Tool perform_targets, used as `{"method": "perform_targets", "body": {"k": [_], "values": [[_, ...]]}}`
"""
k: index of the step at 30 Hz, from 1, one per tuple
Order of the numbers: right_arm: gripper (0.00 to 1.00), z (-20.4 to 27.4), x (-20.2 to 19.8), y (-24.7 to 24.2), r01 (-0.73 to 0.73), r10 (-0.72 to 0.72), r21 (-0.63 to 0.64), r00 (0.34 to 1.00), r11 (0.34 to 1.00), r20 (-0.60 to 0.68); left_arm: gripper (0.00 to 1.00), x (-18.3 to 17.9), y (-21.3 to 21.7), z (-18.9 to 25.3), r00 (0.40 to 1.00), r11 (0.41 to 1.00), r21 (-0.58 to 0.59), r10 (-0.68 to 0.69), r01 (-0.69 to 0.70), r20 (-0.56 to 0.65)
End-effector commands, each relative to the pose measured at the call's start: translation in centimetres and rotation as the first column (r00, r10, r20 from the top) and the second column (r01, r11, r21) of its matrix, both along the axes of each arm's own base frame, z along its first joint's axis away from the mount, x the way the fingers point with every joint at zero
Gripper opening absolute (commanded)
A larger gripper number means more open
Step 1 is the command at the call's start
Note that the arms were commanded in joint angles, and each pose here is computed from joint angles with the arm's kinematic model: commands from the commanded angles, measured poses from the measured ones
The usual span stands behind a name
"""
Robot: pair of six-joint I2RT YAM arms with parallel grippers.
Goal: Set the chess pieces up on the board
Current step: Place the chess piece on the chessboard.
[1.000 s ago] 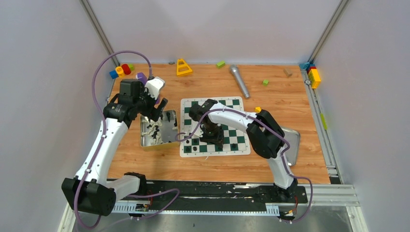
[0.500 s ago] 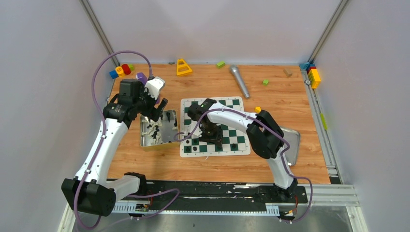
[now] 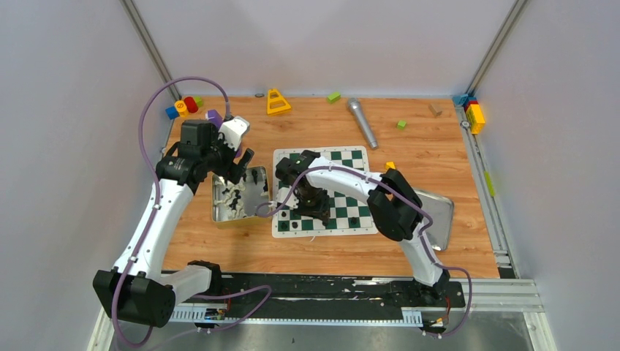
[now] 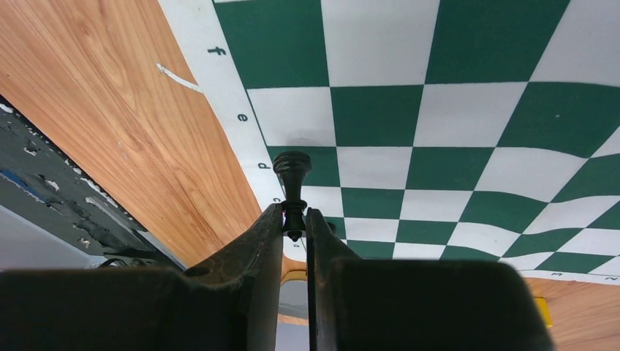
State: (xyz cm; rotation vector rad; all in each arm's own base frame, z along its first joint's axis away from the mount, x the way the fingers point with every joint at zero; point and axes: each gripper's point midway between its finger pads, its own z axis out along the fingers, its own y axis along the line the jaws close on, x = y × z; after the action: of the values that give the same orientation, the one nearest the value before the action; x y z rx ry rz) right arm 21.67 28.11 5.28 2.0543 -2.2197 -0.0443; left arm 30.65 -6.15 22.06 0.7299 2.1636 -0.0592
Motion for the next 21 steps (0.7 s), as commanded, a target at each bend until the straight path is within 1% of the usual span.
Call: {"method": "perform_targets", "body": {"k": [1,21], "values": [[0.04,0.5,0.3,0.7,-0.031,0.031,-0.011,0.999,0.999,0.021,1.0,0.2,0.2,2.1,0.998,1.0,-0.009,0.006,-0.005,0.063],[0.05,-0.1,0.3,2.0,-0.075,0.075,-0.023,0.997,0.997,0.028,1.0,0.1,0.3,2.1,0.997,1.0,-0.004,0.007,-0.006,0.072]]}}
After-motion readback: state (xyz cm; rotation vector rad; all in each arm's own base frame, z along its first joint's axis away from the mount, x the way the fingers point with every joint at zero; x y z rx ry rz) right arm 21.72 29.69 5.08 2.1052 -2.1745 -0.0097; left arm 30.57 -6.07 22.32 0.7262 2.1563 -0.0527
